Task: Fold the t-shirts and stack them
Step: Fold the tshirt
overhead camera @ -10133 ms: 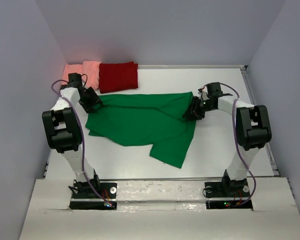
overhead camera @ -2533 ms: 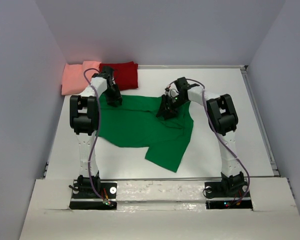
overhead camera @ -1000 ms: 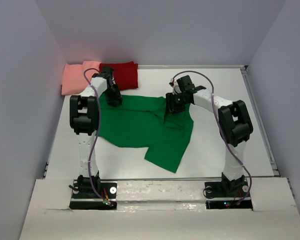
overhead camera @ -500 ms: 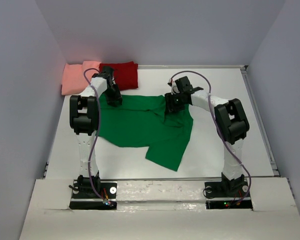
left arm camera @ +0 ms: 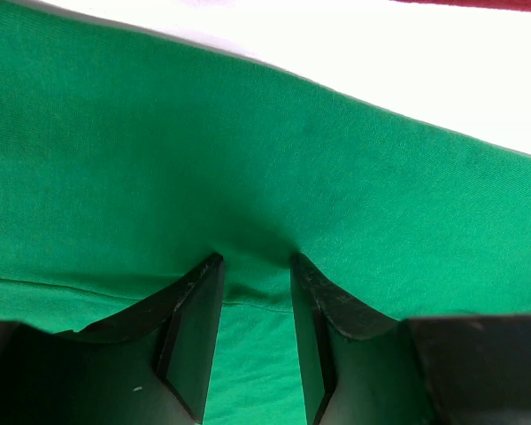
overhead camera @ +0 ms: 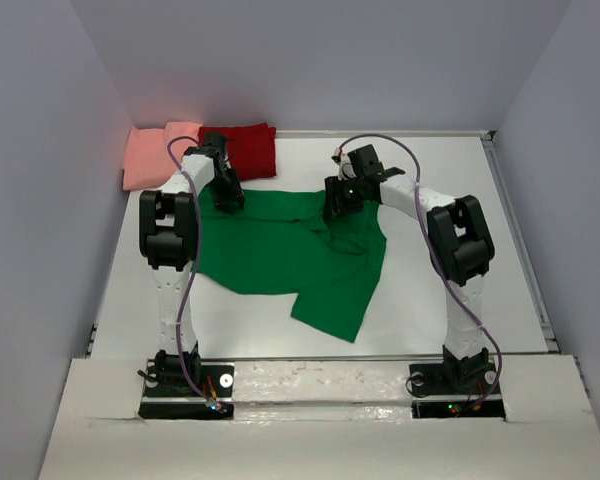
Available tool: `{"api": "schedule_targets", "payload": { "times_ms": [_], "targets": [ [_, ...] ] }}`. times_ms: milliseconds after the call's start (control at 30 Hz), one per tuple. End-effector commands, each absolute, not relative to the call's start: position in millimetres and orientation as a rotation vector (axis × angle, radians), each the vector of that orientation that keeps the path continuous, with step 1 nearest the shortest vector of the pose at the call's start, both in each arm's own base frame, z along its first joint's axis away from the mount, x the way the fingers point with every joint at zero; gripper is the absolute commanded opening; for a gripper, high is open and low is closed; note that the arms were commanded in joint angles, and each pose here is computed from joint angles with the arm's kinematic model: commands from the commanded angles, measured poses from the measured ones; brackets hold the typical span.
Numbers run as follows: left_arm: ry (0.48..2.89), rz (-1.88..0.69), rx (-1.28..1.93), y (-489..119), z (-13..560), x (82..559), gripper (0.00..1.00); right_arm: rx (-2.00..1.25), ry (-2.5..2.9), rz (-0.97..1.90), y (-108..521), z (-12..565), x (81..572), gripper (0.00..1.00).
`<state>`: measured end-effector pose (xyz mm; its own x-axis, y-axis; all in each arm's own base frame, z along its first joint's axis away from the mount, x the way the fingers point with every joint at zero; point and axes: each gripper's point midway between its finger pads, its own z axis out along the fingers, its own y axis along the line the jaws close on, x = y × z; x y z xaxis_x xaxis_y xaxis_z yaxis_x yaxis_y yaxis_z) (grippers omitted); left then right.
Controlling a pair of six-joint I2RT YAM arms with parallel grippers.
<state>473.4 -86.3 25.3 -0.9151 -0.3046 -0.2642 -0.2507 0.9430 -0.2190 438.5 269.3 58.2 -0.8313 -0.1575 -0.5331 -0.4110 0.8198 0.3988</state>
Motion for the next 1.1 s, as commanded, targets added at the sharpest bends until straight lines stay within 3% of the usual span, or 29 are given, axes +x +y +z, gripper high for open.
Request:
{"api": "schedule_targets", "payload": {
  "times_ms": [0, 300, 500, 1067],
  "targets": [
    [2.889, -0.229, -0.403, -84.3, 4.9, 453.4, 0.48, -0.435, 2.475, 0.774, 286.6, 68.4, 445.0, 0.54],
    [2.891, -0.226, -0.399, -83.8, 5.1, 452.8, 0.48, -0.44, 2.531, 0.885, 296.7, 57.2, 432.8, 0.41],
    [2.892, -0.223, -0.399, -83.5, 4.5, 451.9, 0.48, -0.444, 2.536, 0.885, 295.6, 62.2, 430.1, 0.0],
    [2.891, -0.228, -0.403, -84.1, 4.0, 451.4, 0.48, -0.416, 2.666, 1.08, 302.4, 68.1, 390.7, 0.0]
  ]
}}
